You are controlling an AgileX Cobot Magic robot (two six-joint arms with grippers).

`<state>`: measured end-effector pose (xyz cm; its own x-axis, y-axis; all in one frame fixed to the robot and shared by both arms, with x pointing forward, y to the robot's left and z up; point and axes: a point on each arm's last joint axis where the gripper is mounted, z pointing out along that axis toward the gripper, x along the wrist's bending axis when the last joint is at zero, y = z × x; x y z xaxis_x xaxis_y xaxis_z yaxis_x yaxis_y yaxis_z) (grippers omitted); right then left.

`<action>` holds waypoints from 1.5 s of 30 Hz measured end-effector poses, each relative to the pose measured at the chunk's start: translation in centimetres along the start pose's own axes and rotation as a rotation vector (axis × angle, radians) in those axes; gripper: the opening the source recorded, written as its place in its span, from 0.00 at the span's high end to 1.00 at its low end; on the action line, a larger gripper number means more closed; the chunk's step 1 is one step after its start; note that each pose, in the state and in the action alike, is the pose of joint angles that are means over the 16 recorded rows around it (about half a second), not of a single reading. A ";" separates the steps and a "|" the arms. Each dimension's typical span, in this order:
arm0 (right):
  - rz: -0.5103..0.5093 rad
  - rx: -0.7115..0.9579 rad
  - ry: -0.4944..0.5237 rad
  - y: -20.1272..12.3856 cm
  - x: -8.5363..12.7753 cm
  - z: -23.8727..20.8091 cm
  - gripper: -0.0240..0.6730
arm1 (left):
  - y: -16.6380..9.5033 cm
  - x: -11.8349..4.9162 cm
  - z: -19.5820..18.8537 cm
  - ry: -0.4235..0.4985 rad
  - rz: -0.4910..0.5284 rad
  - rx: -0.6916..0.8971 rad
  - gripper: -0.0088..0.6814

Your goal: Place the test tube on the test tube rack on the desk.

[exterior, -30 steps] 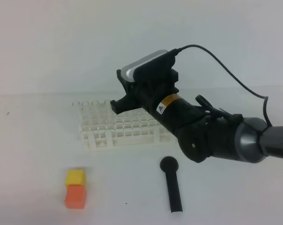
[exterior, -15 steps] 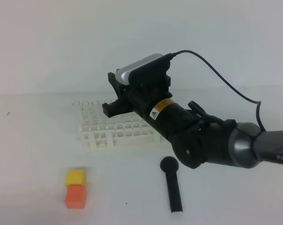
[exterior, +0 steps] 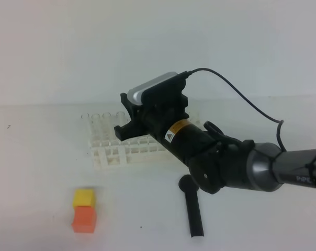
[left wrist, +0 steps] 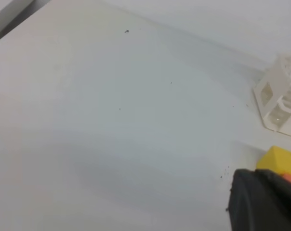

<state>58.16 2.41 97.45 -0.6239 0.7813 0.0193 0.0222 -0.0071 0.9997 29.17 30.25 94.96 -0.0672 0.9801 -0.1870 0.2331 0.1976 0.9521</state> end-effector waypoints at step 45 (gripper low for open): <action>-0.218 0.035 0.015 2.0 0.1 -0.5 0.68 | 0.0 0.0 0.0 0.000 0.000 0.001 0.99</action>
<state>57.73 2.12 99.43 -0.6283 0.7526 -0.1972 -0.0877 0.1834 0.9791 29.18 30.25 94.91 -0.0673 0.9800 -0.1871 0.2338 0.1978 0.9520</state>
